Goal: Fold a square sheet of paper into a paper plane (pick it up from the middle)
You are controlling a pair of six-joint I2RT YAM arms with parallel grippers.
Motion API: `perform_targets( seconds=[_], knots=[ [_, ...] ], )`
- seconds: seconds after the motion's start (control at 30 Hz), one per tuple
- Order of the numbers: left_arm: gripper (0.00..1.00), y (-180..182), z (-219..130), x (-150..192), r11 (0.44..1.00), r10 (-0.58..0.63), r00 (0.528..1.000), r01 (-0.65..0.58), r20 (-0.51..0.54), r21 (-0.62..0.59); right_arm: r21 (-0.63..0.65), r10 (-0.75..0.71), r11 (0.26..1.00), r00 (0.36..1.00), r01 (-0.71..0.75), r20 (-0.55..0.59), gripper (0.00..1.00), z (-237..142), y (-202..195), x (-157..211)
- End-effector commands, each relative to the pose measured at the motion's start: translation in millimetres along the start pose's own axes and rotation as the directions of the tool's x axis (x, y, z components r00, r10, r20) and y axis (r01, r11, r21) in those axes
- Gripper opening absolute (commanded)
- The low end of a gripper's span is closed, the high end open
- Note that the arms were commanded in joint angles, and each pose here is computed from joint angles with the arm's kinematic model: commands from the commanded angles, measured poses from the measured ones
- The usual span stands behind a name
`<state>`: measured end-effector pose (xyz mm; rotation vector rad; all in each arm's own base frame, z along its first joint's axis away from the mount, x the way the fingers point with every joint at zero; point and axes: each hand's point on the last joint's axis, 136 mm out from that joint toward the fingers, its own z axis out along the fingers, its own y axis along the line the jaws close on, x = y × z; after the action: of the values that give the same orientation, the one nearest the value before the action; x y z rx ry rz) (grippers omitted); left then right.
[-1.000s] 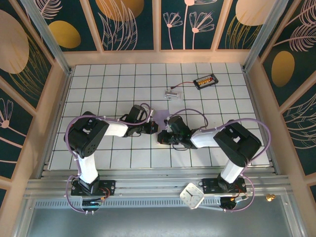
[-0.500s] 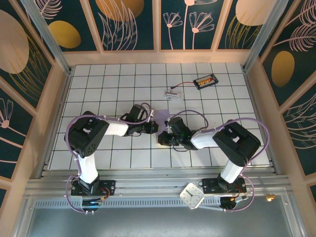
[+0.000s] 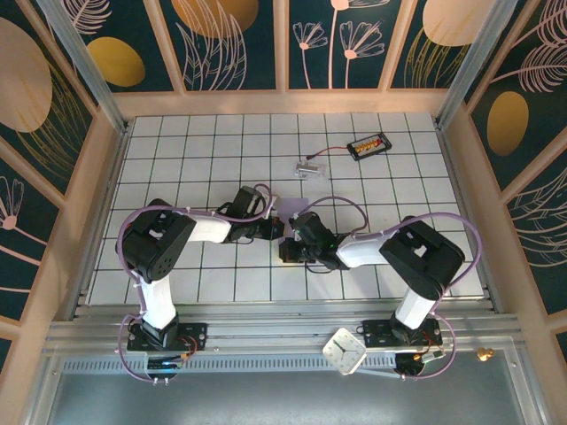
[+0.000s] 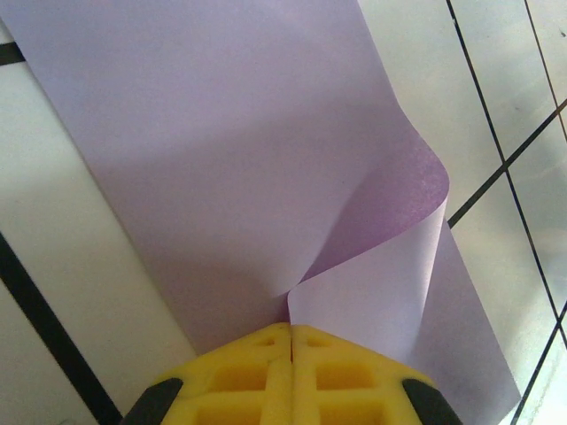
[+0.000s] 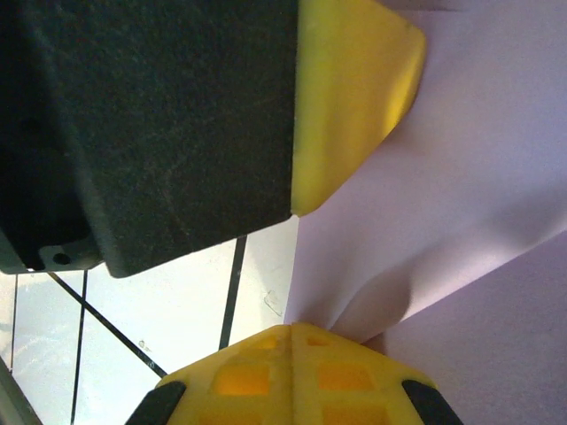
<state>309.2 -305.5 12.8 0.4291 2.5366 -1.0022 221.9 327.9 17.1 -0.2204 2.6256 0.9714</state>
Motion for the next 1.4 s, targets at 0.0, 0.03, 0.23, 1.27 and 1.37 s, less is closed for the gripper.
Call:
perform_targets(
  seconds=[0.0,0.03,0.23,1.27,1.37],
  knots=[
    [0.0,52,15,32,0.98,-0.035,0.997,0.02,-0.073,-0.199,0.121,0.024,0.993,0.975,0.002,-0.219,0.0,3,-32,66],
    [0.0,52,15,33,0.98,-0.036,0.997,0.02,-0.074,-0.2,0.121,0.023,0.993,0.974,0.005,-0.226,0.0,3,-32,68],
    [0.0,53,14,34,0.978,-0.038,0.996,0.022,-0.075,-0.207,0.102,0.012,0.995,0.97,0.013,-0.242,0.0,1,-26,76],
    [0.0,52,14,32,0.979,-0.026,0.997,0.009,-0.078,-0.204,-0.174,0.053,0.983,0.998,-0.05,0.014,0.0,-46,11,-12],
    [0.0,52,13,32,0.979,-0.024,0.997,0.007,-0.079,-0.204,-0.134,0.071,0.989,0.996,-0.065,0.044,0.0,-44,0,-30]
  ],
)
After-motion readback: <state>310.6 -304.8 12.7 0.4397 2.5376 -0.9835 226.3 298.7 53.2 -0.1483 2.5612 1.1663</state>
